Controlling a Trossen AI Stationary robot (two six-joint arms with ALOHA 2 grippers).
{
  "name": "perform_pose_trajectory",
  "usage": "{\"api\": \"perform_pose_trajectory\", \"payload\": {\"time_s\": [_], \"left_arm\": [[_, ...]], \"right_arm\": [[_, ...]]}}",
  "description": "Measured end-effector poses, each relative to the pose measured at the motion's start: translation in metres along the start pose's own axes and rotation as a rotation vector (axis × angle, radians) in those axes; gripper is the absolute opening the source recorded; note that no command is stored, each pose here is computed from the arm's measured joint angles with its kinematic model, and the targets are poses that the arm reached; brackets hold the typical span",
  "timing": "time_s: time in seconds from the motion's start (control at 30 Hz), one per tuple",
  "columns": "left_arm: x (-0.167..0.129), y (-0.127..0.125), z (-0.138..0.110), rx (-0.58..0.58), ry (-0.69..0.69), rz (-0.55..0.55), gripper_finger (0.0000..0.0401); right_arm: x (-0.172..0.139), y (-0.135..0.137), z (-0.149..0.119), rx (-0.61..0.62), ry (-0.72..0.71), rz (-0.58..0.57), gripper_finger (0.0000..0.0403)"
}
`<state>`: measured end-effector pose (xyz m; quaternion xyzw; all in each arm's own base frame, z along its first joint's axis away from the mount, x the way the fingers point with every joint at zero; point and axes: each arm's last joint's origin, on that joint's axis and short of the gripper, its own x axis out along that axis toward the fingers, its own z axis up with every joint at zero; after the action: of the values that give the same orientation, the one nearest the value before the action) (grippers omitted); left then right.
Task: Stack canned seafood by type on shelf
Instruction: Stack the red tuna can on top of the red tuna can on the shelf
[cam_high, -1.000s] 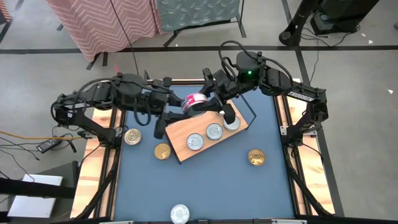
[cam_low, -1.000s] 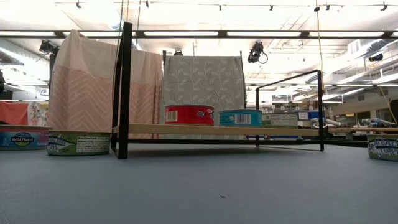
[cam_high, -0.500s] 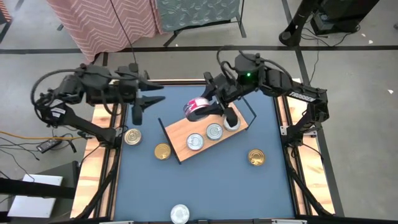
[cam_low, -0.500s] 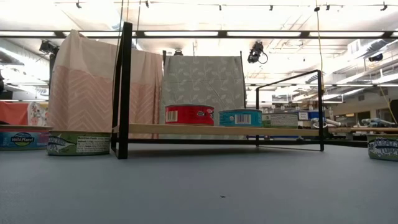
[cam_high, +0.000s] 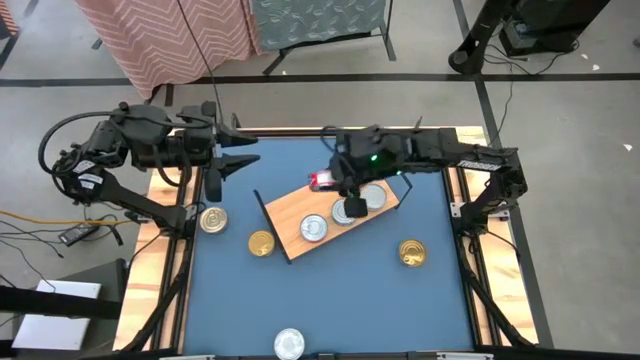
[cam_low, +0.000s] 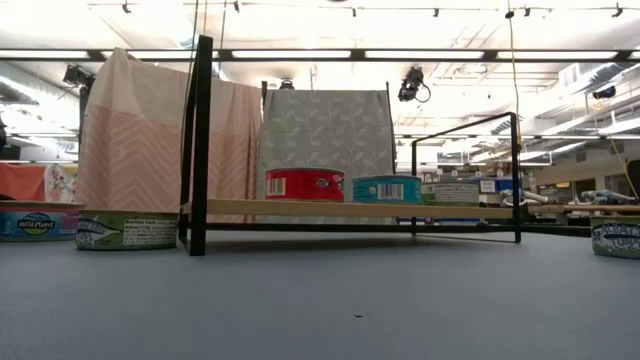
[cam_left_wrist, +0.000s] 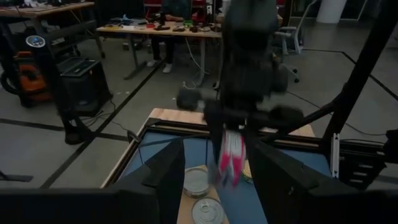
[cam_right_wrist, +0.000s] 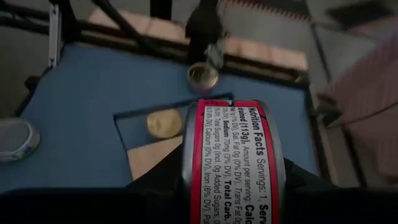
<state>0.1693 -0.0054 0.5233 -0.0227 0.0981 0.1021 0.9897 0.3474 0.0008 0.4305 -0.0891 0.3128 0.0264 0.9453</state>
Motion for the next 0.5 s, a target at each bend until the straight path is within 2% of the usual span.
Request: {"api": "perform_pose_trajectory", "payload": {"time_s": [0.27, 0.5], "left_arm": [[-0.003, 0.001, 0.0, 0.01, -0.006, 0.01, 0.0179], [-0.009, 0.003, 0.001, 0.047, -0.019, 0.029, 0.0179]], "right_arm": [[0.055, 0.016, -0.039, 0.11, 0.137, -0.054, 0.0136], [0.079, 0.032, -0.069, 0.182, 0.214, -0.184, 0.0136]]}}
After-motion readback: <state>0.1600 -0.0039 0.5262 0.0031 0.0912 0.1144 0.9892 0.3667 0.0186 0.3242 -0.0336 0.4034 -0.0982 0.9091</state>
